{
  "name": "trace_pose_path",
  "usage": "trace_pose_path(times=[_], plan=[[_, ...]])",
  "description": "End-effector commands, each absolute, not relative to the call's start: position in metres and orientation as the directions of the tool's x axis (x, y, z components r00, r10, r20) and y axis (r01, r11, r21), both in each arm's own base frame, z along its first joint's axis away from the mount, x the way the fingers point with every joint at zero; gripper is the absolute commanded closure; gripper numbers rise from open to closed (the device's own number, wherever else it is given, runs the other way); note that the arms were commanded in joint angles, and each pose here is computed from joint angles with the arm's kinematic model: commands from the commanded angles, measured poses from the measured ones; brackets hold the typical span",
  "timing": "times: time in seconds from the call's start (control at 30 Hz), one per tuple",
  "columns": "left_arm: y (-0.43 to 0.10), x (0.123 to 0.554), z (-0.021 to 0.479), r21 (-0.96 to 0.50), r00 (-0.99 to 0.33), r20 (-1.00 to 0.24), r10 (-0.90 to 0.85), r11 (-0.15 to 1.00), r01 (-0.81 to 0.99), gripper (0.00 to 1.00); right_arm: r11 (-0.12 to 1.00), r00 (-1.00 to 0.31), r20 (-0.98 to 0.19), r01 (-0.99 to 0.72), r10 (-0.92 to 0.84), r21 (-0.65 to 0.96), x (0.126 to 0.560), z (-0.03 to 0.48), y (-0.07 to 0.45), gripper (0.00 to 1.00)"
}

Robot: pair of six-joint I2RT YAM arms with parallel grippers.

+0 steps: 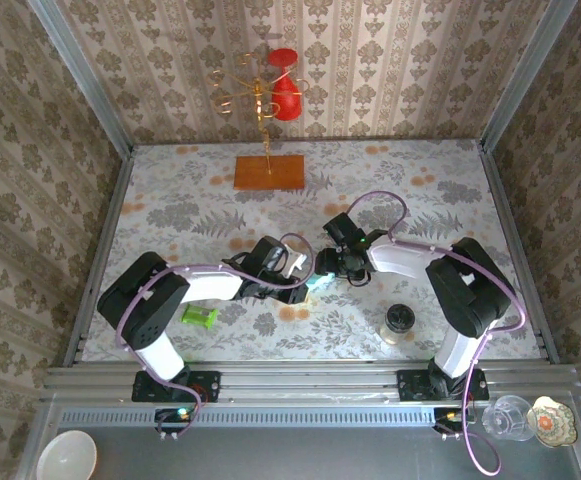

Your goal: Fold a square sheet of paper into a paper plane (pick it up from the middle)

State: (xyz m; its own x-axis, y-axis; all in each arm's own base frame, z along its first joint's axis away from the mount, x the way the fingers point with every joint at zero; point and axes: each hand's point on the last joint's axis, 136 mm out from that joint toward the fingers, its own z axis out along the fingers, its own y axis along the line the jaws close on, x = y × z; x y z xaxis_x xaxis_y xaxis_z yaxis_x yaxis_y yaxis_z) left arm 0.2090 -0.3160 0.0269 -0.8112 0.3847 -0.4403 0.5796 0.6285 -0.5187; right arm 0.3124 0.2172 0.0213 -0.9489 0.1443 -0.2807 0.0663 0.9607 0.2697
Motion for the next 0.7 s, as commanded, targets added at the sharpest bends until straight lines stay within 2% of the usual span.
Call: trace_pose_path(times=[0.0, 0.4, 0.67], plan=[[-0.316, 0.212, 0.042, -0.529, -0.817, -0.443, 0.368, 0.628, 0.57, 0.75, 0.981, -0.969, -0.222, 0.069, 0.109, 0.18, 0.3, -0.006, 0.208, 0.32], [-0.318, 0.228, 0.061, -0.498, -0.807, -0.493, 0.325, 0.655, 0.568, 0.63, 0.985, -0.976, -0.197, 0.061, 0.093, 0.163, 0.298, -0.011, 0.21, 0.32], [-0.322, 0.235, 0.051, -0.507, -0.837, -0.458, 0.301, 0.685, 0.524, 0.58, 0.982, -0.976, -0.194, 0.062, 0.097, 0.179, 0.299, -0.011, 0.213, 0.32]])
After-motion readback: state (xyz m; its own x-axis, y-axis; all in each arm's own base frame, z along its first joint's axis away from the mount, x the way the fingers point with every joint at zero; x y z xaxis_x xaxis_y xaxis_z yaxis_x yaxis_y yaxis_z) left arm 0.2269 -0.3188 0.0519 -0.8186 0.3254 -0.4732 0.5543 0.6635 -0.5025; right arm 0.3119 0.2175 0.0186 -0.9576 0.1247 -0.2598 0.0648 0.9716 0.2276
